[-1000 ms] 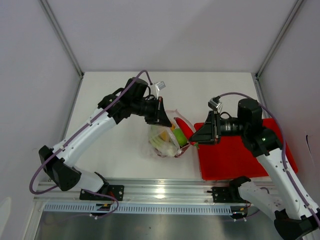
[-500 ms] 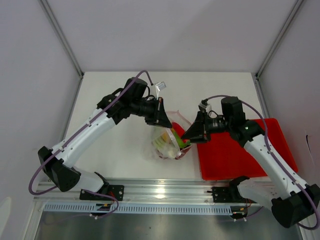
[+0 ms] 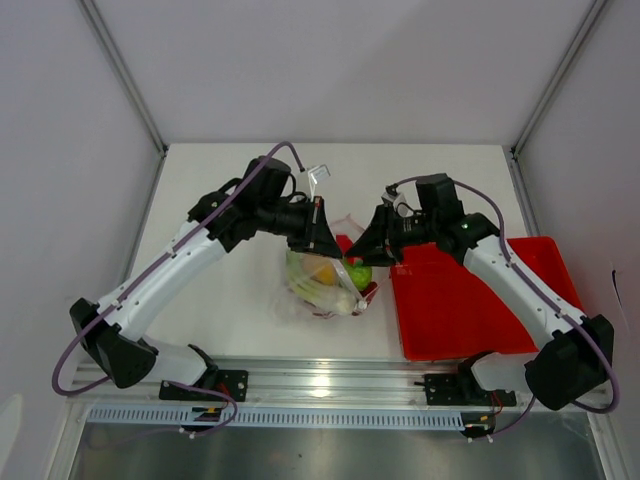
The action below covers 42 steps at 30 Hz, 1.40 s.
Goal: Place the food in the zip-top bag and seal the zipper
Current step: Place the fake vegetable in the zipper food storage bag, then adjust the zipper food storage bag at the center of the board.
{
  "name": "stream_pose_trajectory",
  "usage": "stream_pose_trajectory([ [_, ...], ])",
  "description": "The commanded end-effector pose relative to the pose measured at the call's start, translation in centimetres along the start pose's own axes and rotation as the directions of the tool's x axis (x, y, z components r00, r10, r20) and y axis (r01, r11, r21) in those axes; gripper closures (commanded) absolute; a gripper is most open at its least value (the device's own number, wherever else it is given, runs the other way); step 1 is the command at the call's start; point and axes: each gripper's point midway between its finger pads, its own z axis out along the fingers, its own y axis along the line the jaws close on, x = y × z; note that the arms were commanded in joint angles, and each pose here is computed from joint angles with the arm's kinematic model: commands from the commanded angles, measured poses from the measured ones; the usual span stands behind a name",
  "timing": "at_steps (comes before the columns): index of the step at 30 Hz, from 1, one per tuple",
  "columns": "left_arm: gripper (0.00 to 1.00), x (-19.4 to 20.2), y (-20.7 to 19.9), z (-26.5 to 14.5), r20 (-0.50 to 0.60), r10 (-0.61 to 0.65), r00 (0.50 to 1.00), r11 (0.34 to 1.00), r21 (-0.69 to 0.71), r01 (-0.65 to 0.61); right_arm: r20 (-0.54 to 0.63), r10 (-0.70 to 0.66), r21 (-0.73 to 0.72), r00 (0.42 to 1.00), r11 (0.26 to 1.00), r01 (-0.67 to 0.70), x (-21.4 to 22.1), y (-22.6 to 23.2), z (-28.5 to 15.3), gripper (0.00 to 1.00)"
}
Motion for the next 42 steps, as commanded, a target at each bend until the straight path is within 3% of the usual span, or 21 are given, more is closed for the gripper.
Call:
stream_pose_trajectory([
  [1,0.99,-0.2,-3.5,-1.9,0.060,0.080,0.995,0.990,0.114,-0.087,0.055,-0.064,0.006,0.996,0.998,0.063,-1.5,2.1,-0.4,0.73],
  [2,0.99,-0.1,-3.5,-1.9,0.060,0.081,0.995,0.989,0.119,-0.087,0.064,-0.081,0.002,0.995,0.997,0.081,-1.7,2.7,-0.5,0.67],
  [3,0.99,-0.2,-3.6,-1.9,0.062,0.082,0.995,0.988,0.123,-0.089,0.065,-0.089,0.001,0.994,0.996,0.089,-1.7,2.9,-0.5,0.55],
  [5,0.99,-0.2,-3.7,-1.9,0.060,0.082,0.995,0.988,0.125,-0.089,0.081,-0.118,0.005,0.990,0.993,0.118,-1.9,3.3,-0.6,0.44],
  [9,0.99,-0.6,-4.0,-2.0,0.065,0.086,0.994,0.988,0.124,-0.094,0.110,-0.157,0.006,0.982,0.988,0.157,-1.7,3.5,-1.1,0.08],
  [14,0.99,-1.2,-4.5,-2.4,0.085,0.097,0.992,0.987,0.119,-0.107,0.122,-0.214,0.003,0.969,0.977,0.215,-0.6,4.2,-2.2,0.07],
  [20,0.99,-1.5,-4.8,-2.1,0.086,0.089,0.992,0.986,0.136,-0.100,0.260,-0.352,0.046,0.899,0.935,0.352,1.2,7.2,-6.7,0.10],
  [22,0.99,-1.5,-5.1,-2.2,0.083,0.090,0.993,0.984,0.147,-0.101,0.289,-0.411,0.077,0.865,0.910,0.407,2.2,7.3,-8.2,0.01],
  [24,0.99,-1.6,-5.4,-2.3,0.083,0.094,0.992,0.982,0.155,-0.107,0.326,-0.446,0.052,0.834,0.889,0.455,3.0,7.9,-9.1,0.01],
  [28,0.99,-1.7,-5.8,-2.7,0.095,0.099,0.990,0.980,0.165,-0.114,0.253,-0.341,-0.046,0.905,0.931,0.363,3.4,5.3,-6.9,0.01],
  [30,1.00,-1.8,-6.0,-2.8,0.103,0.098,0.990,0.978,0.176,-0.115,0.261,-0.306,0.092,0.916,0.952,0.292,2.3,2.5,-6.5,0.01],
  [31,0.99,-1.7,-6.2,-3.0,0.106,0.101,0.989,0.976,0.183,-0.119,0.267,-0.306,0.183,0.914,0.947,0.264,1.4,1.0,-6.4,0.03],
  [32,0.99,-1.6,-6.2,-3.0,0.108,0.100,0.989,0.975,0.187,-0.119,0.313,-0.351,0.341,0.882,0.909,0.240,0.1,-0.8,-7.7,0.11],
  [37,0.99,-1.0,-6.2,-3.1,0.099,0.100,0.990,0.974,0.193,-0.118,0.353,-0.389,0.475,0.851,0.858,0.194,-1.3,-2.9,-9.1,0.40],
  [42,0.99,-0.9,-6.1,-3.2,0.096,0.107,0.990,0.974,0.188,-0.124,0.396,-0.435,0.468,0.809,0.853,0.230,-1.1,-1.8,-10.2,0.39],
])
